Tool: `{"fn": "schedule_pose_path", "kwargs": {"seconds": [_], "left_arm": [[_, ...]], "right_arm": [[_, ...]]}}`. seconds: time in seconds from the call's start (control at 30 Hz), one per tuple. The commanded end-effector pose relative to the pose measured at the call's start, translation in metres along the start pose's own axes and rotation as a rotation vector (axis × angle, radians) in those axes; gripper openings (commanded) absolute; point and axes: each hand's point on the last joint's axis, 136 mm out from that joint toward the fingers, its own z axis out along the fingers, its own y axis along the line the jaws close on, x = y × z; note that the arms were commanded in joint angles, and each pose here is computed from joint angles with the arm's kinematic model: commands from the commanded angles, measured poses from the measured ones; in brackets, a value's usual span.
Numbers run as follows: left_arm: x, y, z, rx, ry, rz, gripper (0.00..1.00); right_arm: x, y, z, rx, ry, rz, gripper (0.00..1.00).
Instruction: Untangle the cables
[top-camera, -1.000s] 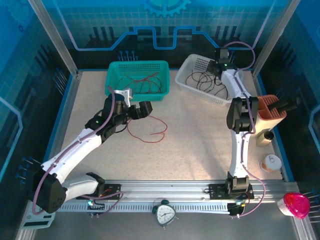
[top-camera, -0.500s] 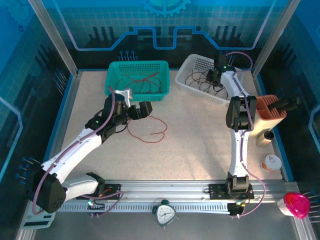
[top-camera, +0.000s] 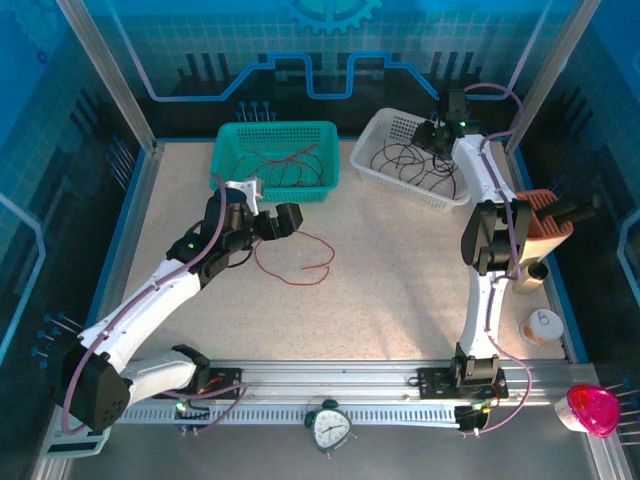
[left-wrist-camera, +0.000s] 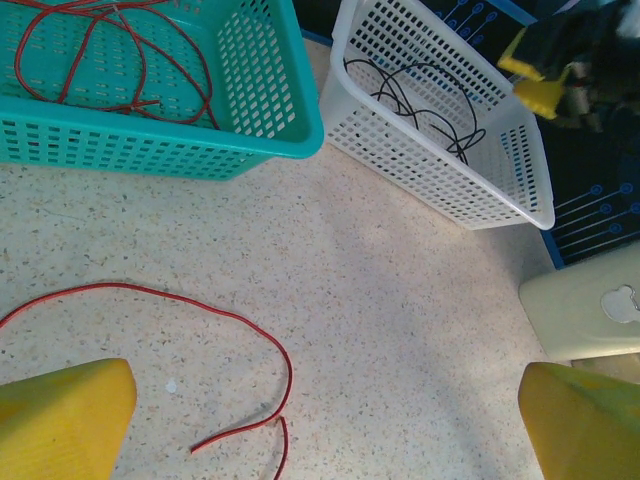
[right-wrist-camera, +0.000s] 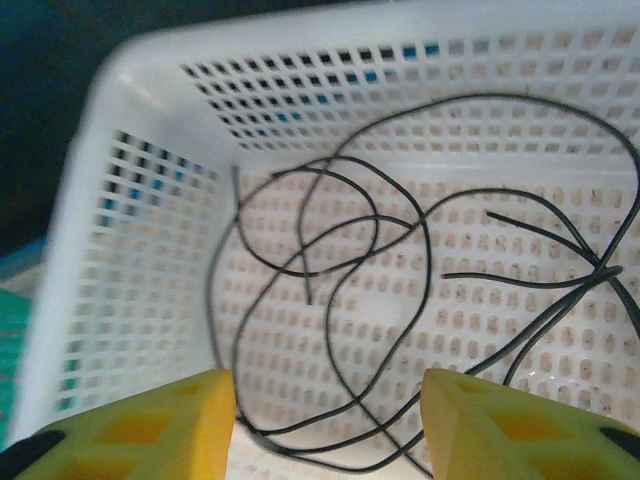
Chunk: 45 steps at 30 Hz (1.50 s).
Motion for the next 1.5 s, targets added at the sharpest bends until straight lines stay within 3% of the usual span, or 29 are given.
{"fn": "schedule_pose_path", "kwargs": {"seconds": [0.0, 0.23, 0.43, 0.7, 0.87, 1.17, 1.47], "left_arm": [[-0.006, 0.003, -0.008, -0.020, -0.024, 0.017, 0.99], [0.013, 0.024, 0.000, -0.104, 0.044, 0.039, 0.99], [0.038, 0.035, 0.016, -0.149, 0.144, 0.097, 0.98], [0.083, 0.030, 0.059, -0.226, 0.332, 0.233, 0.93], [0.106, 0.019, 0.085, -0.282, 0.411, 0.369, 0.91], [0.134, 0.010, 0.120, -0.325, 0.521, 0.474, 0.84], [0.159, 0.013, 0.141, -0.366, 0.607, 0.534, 0.66]], "right_arm": [[-0.010, 0.035, -0.042, -0.101, -0.078, -0.017, 0.54], [0.011, 0.087, -0.105, -0.250, -0.159, -0.085, 0.53], [0.072, 0.108, -0.143, -0.343, -0.139, -0.180, 0.53], [0.163, 0.069, -0.157, -0.349, -0.032, -0.183, 0.53], [0.194, 0.054, -0.170, -0.356, 0.019, -0.195, 0.54], [0.220, 0.022, -0.188, -0.322, 0.034, -0.206, 0.54], [0.217, 0.001, -0.195, -0.287, 0.011, -0.172, 0.54]]}}
